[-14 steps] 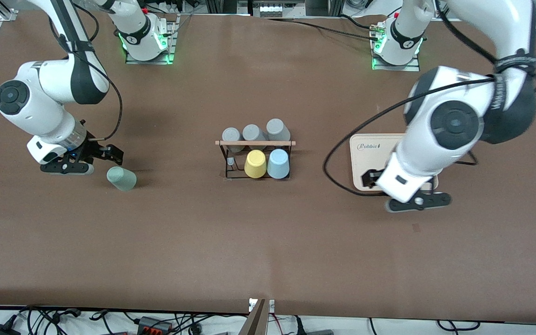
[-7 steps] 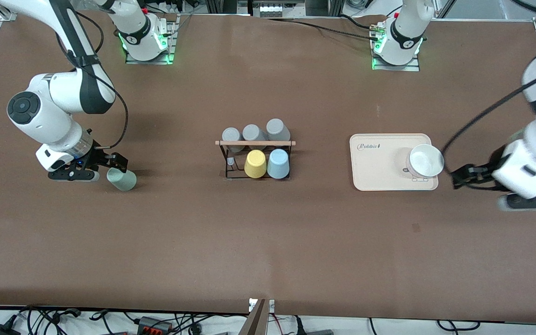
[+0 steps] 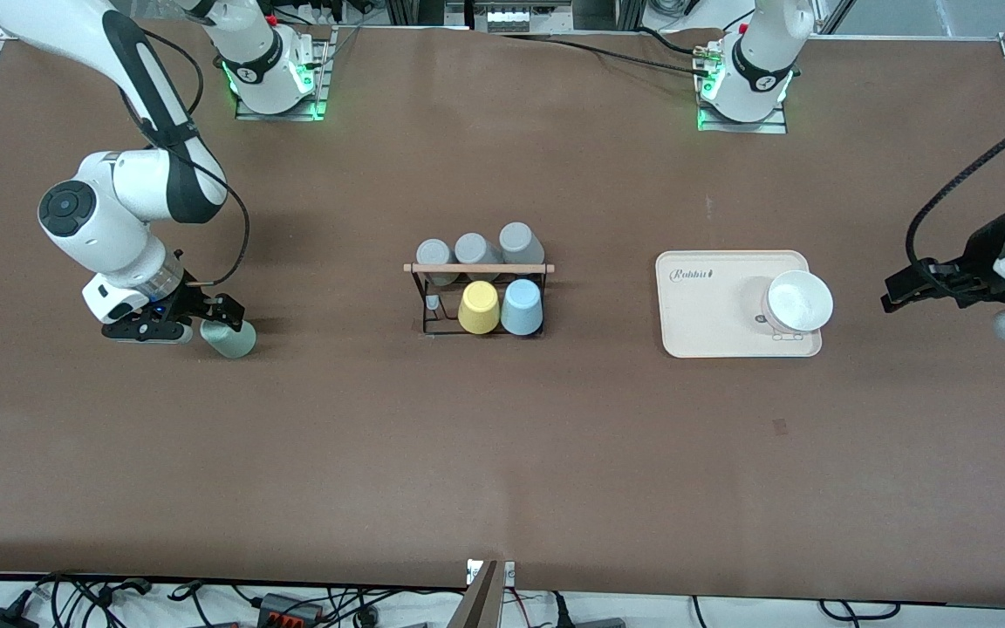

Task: Hang scattered cups on rack with three cups
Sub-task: 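Lower the right gripper to the teal cup while the left gripper withdraws, then grasp the pale teal cup with the right gripper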

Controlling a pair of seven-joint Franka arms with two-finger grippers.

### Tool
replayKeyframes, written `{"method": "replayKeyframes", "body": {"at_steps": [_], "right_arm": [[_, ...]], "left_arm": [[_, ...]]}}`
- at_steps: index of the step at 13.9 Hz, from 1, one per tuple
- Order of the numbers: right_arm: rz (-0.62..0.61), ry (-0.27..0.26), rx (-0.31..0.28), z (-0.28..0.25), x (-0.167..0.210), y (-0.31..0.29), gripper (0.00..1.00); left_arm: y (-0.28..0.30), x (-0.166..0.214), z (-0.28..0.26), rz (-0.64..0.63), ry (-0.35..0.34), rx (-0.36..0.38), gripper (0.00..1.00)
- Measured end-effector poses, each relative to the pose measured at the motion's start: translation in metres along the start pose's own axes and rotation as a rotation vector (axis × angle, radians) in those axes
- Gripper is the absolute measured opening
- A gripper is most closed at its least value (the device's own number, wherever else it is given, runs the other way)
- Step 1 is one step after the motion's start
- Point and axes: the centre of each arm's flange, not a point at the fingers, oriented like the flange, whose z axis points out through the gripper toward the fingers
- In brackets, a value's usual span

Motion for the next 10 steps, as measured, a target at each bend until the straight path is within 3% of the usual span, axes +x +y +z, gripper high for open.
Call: {"method": "replayKeyframes", "body": {"at_steps": [10], "right_arm": [[-0.011, -0.004, -0.001, 0.021, -0.009, 0.01, 1.0]], "left_arm": [[-0.013, -0.027, 0.011, -0.016, -0.036, 0.011, 1.0]]}}
